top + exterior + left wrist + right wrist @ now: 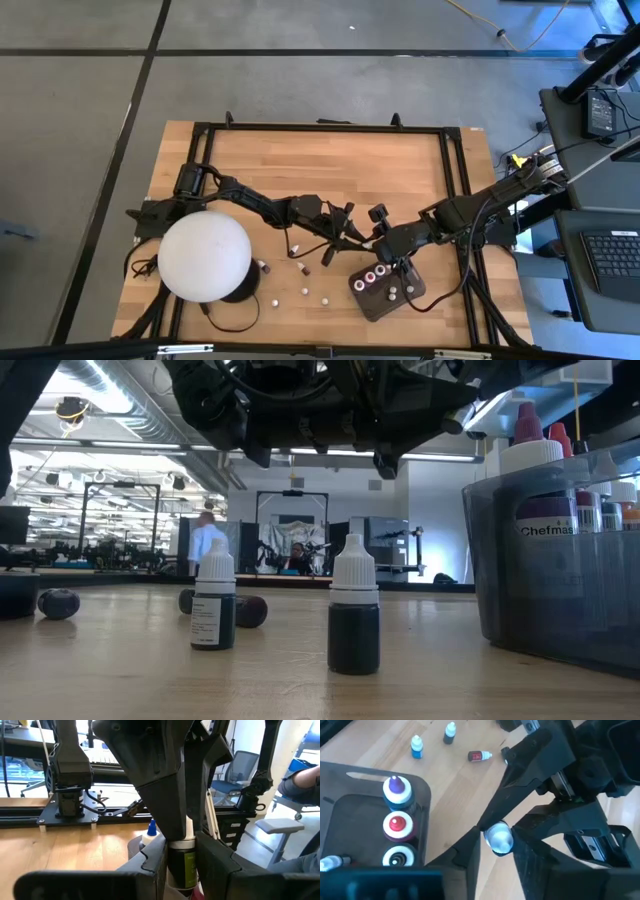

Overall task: Pick & Place food coloring
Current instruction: Put the small green food coloring bottle into the bin

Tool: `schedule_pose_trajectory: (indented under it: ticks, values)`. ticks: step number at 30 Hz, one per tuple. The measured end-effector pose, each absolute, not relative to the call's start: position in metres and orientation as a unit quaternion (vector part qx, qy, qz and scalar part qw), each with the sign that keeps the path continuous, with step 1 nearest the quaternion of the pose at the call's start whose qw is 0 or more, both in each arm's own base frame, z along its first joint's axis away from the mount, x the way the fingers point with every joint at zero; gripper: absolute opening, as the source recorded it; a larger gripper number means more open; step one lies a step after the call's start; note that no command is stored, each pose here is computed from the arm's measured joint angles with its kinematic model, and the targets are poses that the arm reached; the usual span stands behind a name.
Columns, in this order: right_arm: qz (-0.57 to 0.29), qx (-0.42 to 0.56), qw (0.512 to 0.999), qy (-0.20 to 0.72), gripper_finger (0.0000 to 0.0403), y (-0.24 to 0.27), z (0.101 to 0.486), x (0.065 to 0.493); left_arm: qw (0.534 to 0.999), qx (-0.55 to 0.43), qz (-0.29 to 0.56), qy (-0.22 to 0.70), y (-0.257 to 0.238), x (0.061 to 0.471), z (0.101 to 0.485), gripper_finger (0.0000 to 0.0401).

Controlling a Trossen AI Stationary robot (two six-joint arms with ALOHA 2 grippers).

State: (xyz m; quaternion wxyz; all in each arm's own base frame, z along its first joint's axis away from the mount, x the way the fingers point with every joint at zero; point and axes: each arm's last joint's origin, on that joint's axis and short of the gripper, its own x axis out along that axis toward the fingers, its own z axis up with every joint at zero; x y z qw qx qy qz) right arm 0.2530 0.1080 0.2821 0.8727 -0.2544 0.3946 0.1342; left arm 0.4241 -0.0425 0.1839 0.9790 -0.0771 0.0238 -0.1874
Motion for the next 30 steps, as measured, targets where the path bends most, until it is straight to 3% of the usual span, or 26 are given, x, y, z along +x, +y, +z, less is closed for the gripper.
schedule_pose_trajectory:
  ticks: [6, 21, 30]
  values:
    - [0.145, -0.284, 0.862, 0.394, 0.0053, 0.108, 0.282, 0.252, 0.979, -0.076, -0.189, 0.026, -0.043, 0.424, 0.183, 0.0084]
    - [0.123, -0.295, 0.86, 0.397, 0.0053, 0.106, 0.286, 0.252, 0.979, -0.081, -0.184, 0.022, -0.028, 0.425, 0.184, 0.0086]
    - [0.123, -0.294, 0.859, 0.401, 0.0054, 0.106, 0.288, 0.252, 0.98, -0.054, -0.193, 0.011, -0.032, 0.425, 0.187, 0.0159]
